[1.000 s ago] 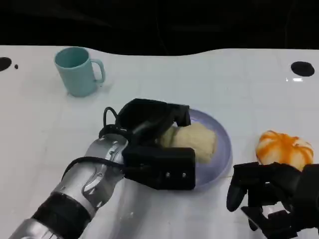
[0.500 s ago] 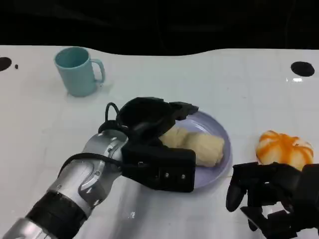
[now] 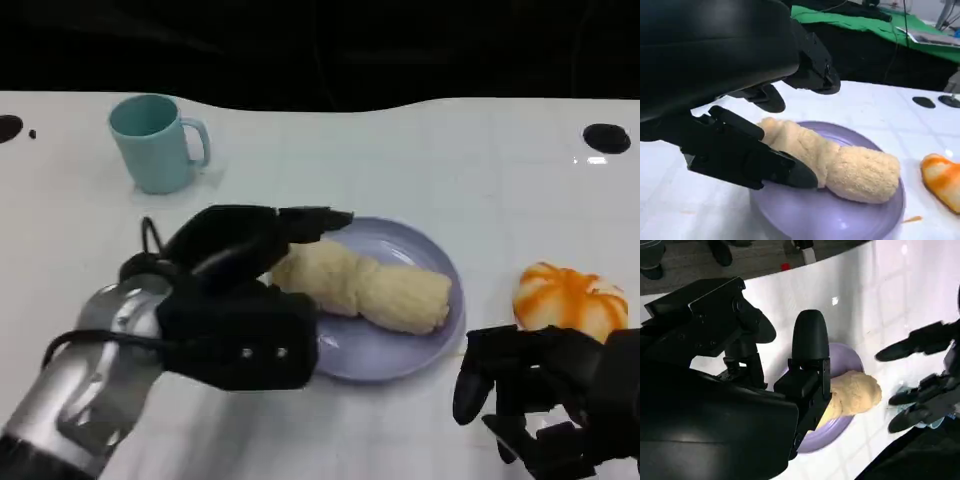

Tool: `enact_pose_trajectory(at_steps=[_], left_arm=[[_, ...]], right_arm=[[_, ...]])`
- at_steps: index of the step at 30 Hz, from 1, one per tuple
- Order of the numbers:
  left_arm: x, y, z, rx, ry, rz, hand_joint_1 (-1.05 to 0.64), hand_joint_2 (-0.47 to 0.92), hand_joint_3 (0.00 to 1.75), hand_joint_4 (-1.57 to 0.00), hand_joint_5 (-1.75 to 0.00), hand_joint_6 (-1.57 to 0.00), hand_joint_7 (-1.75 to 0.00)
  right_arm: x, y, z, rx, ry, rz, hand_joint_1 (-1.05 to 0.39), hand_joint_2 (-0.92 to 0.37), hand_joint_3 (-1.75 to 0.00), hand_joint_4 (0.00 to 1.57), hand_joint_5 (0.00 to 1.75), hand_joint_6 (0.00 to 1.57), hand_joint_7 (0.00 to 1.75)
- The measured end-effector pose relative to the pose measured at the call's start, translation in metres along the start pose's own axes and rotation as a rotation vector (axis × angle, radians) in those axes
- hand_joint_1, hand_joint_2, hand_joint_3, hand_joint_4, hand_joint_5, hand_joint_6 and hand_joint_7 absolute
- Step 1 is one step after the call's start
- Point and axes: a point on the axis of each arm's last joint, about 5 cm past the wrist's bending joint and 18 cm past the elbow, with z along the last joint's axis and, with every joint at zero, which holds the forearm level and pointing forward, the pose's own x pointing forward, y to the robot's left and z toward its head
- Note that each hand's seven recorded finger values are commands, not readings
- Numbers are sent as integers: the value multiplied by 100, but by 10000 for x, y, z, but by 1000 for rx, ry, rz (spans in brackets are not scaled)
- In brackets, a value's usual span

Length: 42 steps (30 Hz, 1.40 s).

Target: Grasp the towel on the left side of the plate with the left hand and place it into the plate.

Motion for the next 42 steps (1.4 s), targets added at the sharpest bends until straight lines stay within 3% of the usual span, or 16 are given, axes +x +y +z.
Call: enact_pose_trajectory(at_steps=[1,5,8,9,11,15,20,29,42], left_arm=[[-45,13,-10,-31,1,8,-35,92,22,-63,-61,-59,-12],[-237,55,-34,-176,3,46,-24,92,24,-64,-101,-79,-13],[-375,72,-41,-326,8,91,-16,92,25,-70,-111,-93,-19],[-411,71,-43,-377,7,109,-13,89,33,-70,-116,-96,-26],[-490,57,-62,-517,7,139,-13,72,69,-77,-121,-94,-59],[-682,0,-58,-767,37,177,-16,53,106,-77,-142,-84,-95],[-889,-4,34,-991,96,155,-10,49,128,-77,-164,-80,-126],[-981,-54,26,-1158,196,97,-9,50,133,-84,-175,-76,-163],[-925,-189,-90,-1242,275,42,-9,50,134,-82,-175,-74,-167]], right_arm=[[1,-1,1,0,-1,0,4,-60,-106,70,168,69,142],[4,-7,3,-1,-3,-1,4,-60,-105,69,168,69,142],[4,-8,5,-1,-3,-2,4,-60,-106,70,168,69,142],[4,-8,5,-1,-3,-2,4,-60,-106,70,168,69,142],[5,-7,8,-2,-4,-2,4,-59,-106,70,168,69,142],[7,-6,12,-3,-4,-2,5,-60,-105,70,168,69,143],[10,-10,10,-1,-4,-2,5,-60,-106,69,168,69,143],[-11,-45,4,-1,-2,-21,4,-59,-106,70,167,69,142],[-18,-72,-78,15,1,-12,4,-59,-107,71,166,70,142]])
